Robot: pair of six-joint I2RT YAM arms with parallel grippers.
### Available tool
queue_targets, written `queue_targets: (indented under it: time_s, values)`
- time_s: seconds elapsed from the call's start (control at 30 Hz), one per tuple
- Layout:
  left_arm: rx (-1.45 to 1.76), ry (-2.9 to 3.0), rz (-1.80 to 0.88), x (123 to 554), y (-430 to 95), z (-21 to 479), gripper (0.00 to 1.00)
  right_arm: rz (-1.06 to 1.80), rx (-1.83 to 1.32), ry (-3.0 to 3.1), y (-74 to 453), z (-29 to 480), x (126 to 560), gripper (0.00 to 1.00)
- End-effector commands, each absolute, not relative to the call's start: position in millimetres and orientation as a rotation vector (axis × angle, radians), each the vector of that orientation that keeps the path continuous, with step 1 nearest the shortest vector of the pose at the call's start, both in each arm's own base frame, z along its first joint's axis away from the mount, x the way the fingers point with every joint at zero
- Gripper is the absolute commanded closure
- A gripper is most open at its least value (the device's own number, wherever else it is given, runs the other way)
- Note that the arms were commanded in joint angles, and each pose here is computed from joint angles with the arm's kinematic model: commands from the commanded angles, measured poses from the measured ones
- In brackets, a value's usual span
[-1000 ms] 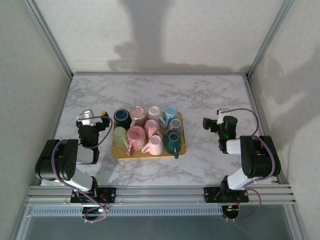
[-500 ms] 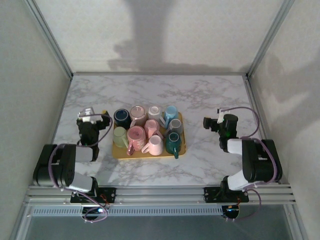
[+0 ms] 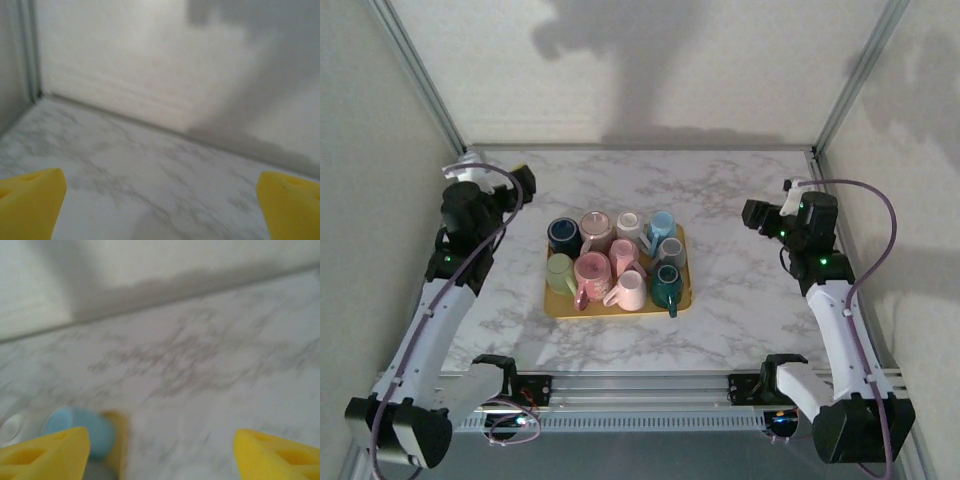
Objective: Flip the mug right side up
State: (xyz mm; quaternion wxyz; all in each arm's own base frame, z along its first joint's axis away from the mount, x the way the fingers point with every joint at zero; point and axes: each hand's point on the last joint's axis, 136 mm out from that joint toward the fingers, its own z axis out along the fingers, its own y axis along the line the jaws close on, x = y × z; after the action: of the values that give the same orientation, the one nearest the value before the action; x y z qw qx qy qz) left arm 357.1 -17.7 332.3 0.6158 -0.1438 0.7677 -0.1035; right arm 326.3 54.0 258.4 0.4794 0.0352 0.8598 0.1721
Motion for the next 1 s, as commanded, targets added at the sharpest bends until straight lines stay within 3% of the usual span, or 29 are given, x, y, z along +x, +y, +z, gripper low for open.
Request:
queue_targets:
  time_s: [0.0, 0.17, 0.37, 0.6, 0.73, 0.97]
  values:
    - [-0.411, 2.036, -0.37, 324.1, -47.9, 279.0, 0.06, 0.662, 0.131, 2.405, 87.1, 224.3, 263.5, 0.32]
    - [-0.336, 2.161, -0.544, 300.1, -82.8, 257.0, 0.11, 0.671, 0.114, 2.6, 103.8, 208.8, 204.6, 0.41]
    - [-0.202, 2.212, -0.769, 282.0, -116.8, 239.1, 0.12, 0.614, 0.064, 2.74, 123.4, 182.6, 166.3, 0.51]
    - [-0.142, 2.212, -0.871, 270.0, -129.1, 234.1, 0.11, 0.46, -0.195, 2.809, 180.0, 155.6, 154.0, 0.48]
    - [-0.102, 2.231, -1.023, 260.3, -145.9, 229.1, 0.09, 0.456, -0.169, 2.793, 208.4, 147.1, 158.9, 0.46]
    - [-0.119, 2.267, -1.017, 256.2, -143.0, 214.1, 0.09, 0.333, -0.18, 2.81, 226.9, 125.7, 165.5, 0.48]
